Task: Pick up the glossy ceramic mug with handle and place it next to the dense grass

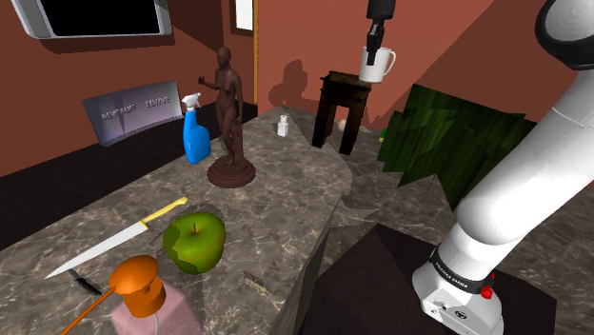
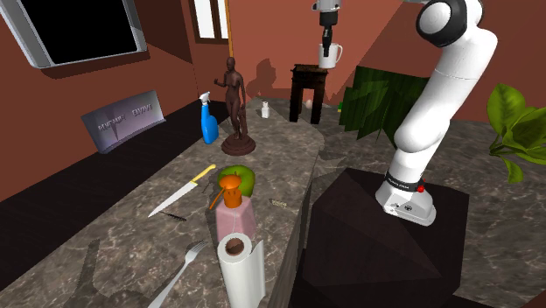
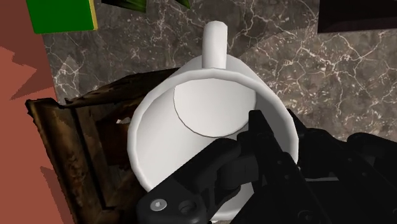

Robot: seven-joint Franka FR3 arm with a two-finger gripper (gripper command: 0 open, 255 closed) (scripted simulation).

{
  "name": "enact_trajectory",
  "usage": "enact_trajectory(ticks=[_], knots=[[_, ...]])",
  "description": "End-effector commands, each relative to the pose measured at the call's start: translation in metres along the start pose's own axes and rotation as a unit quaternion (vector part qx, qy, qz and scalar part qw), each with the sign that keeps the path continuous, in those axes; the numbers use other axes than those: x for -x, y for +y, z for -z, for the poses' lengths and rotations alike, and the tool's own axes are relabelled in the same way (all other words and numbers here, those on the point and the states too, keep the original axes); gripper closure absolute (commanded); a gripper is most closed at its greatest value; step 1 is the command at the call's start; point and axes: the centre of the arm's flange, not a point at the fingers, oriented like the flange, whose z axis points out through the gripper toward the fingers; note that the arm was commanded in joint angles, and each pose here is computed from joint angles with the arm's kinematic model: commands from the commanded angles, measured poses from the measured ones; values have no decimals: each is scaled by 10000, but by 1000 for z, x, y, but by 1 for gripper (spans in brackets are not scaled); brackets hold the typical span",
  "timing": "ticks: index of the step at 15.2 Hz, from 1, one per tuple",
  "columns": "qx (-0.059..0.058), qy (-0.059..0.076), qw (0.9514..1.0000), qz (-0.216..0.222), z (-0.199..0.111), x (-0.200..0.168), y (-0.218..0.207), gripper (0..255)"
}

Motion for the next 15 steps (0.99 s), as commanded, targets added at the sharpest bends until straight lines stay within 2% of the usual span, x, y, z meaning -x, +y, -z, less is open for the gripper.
enact_trajectory(ticks=[1,15], knots=[[3,3,10000,0,-11,-1,0,255],[3,3,10000,0,-84,-5,-5,255]])
